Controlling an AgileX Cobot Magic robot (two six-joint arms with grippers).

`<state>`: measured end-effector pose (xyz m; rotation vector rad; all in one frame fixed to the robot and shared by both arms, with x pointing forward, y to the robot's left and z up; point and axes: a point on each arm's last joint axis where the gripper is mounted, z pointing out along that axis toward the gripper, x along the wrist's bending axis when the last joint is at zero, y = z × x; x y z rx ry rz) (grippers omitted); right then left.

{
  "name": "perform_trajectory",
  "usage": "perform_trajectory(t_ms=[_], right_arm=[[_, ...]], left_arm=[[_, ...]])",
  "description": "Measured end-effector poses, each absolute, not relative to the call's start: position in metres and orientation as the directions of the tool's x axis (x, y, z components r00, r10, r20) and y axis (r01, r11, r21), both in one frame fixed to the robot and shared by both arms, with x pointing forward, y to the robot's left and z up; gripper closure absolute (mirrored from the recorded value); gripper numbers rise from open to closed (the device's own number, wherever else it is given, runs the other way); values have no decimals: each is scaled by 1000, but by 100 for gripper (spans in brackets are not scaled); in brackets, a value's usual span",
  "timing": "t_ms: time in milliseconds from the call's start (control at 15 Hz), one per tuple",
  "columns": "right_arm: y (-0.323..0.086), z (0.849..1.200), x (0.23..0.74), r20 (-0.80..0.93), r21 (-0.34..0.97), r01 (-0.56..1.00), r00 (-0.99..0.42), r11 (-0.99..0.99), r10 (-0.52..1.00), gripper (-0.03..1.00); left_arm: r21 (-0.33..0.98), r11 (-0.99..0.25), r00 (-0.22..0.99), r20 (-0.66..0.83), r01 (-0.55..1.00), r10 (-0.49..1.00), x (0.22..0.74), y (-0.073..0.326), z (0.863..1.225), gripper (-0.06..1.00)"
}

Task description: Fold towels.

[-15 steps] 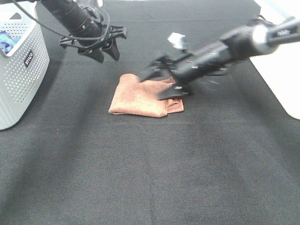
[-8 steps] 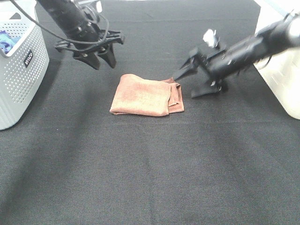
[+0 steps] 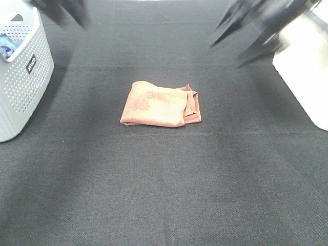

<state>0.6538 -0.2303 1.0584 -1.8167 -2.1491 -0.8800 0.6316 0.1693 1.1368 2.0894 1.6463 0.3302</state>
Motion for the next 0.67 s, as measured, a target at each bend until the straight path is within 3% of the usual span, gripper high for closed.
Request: perform_trajectory(t_ms=[133,200,400,533,667], right_arm=[[-241,1122,621,389,434,899,-247,60,887,13],[-241,1122,621,389,434,899,-247,60,887,13],[-250,1188,569,284,583,811,-271,59,920,13],[-255,1207,519,242,627,776,-277,68,930,13],[-258,1204,487,223,628,775,-273,76,936,13]], left_arm=[[547,-164,229,-53,821,972,599,185,1170,48],[547,-164,229,-53,821,972,599,185,1170,48],[547,-155,206,-33,823,978,539,207,1182,48],[532,-130,180,-44,837,983,476,228,1175,48],[524,-124,174,-47,843,984,439,240,1160,48]])
